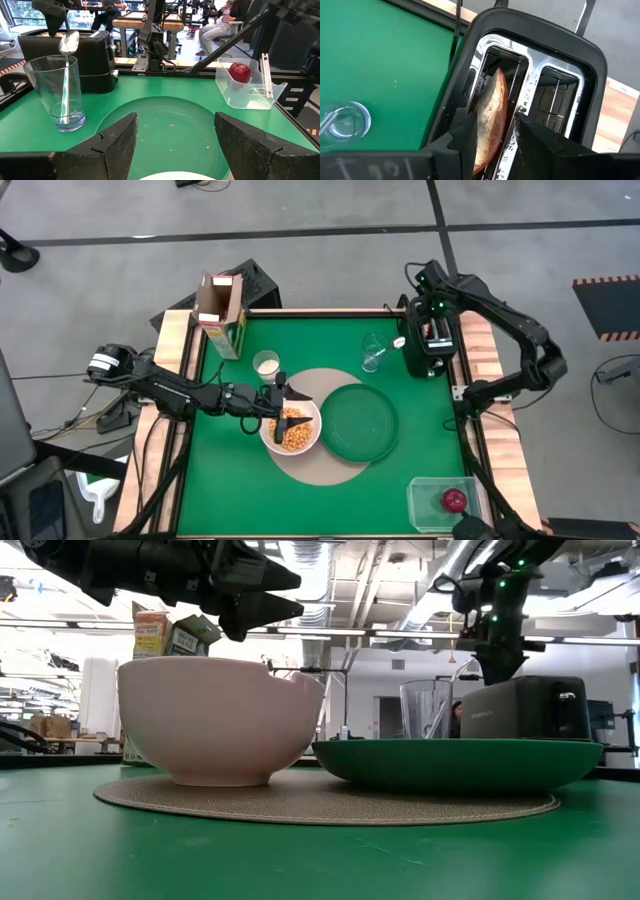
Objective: Arrange a breakfast setting
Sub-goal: Put the toasted bread on the green plate
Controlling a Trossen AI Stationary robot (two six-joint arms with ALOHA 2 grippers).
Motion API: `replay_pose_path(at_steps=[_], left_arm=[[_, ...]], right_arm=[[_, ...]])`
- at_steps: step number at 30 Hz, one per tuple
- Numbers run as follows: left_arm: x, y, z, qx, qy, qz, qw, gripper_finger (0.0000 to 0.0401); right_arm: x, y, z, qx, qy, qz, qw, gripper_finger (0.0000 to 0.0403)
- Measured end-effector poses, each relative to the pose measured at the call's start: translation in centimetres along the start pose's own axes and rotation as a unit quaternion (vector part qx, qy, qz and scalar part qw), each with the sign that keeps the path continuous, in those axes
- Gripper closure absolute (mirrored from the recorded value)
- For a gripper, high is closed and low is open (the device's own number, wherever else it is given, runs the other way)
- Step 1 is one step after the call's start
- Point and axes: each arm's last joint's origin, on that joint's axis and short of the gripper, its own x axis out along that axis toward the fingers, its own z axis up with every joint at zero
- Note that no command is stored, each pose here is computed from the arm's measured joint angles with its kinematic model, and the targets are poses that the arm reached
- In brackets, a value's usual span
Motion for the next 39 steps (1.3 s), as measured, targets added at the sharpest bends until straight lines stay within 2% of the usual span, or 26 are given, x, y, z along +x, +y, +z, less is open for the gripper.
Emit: replay_pose_path(at_steps=[9,22,32,39], left_arm=[[0.0,0.0,0.0,0.001,0.001,0.000,1.000,0.0150],[0.0,0.0,0.0,0.000,0.001,0.000,1.000,0.0150],[0.0,0.0,0.0,0.001,0.001,0.000,1.000,0.0150],[0.0,0.0,0.0,0.001,0.001,0.000,1.000,0.0150]], right_arm=[[0.0,-0.1,0.0,0.001,0.004,0.000,1.000,0.0245],[1.5,1.2,0.3,-0.019,0.032,-0.014,0.999,0.0249],[1.3,1.1,-0.2,-0.019,0.042,-0.023,0.999,0.0315],[1.3,1.1,-0.2,-0.023,0.042,-0.025,0.999,0.0325]])
